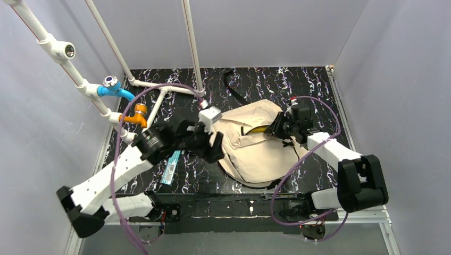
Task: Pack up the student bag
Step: Place the stationery in the student bag, then pick up the stationery from the center of the board.
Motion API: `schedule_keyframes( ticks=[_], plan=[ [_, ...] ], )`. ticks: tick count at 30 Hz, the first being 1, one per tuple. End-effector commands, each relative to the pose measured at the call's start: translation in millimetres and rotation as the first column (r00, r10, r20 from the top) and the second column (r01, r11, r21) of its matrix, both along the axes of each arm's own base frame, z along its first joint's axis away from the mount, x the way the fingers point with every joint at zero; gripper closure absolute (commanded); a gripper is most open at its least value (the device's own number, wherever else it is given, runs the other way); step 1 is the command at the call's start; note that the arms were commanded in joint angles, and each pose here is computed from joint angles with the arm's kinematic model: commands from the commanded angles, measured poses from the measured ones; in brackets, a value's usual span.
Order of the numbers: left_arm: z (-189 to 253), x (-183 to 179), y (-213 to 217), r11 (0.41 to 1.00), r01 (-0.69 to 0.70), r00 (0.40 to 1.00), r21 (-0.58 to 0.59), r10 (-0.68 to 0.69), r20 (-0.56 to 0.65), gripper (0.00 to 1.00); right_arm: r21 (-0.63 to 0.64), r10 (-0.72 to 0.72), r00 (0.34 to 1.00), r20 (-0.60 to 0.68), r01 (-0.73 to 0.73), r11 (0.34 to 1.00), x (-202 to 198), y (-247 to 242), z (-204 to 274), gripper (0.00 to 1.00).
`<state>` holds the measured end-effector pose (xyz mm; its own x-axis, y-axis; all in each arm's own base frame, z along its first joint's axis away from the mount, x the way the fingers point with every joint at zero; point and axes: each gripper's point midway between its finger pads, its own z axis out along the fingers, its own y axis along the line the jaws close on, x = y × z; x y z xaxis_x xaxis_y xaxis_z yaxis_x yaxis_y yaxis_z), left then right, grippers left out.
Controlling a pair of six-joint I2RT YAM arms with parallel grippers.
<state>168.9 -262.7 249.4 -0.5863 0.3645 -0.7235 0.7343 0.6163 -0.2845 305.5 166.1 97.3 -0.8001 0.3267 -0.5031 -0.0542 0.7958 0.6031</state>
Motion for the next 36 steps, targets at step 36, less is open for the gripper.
schedule_keyframes(
  ticks=[36],
  plan=[
    [-198, 9, 200, 0.368, -0.798, 0.46, 0.478, 0.884, 0.087, 0.02, -0.078, 0.236, 0.967, 0.095, -0.229, 0.97, -48, 28, 71, 0.46]
  ],
)
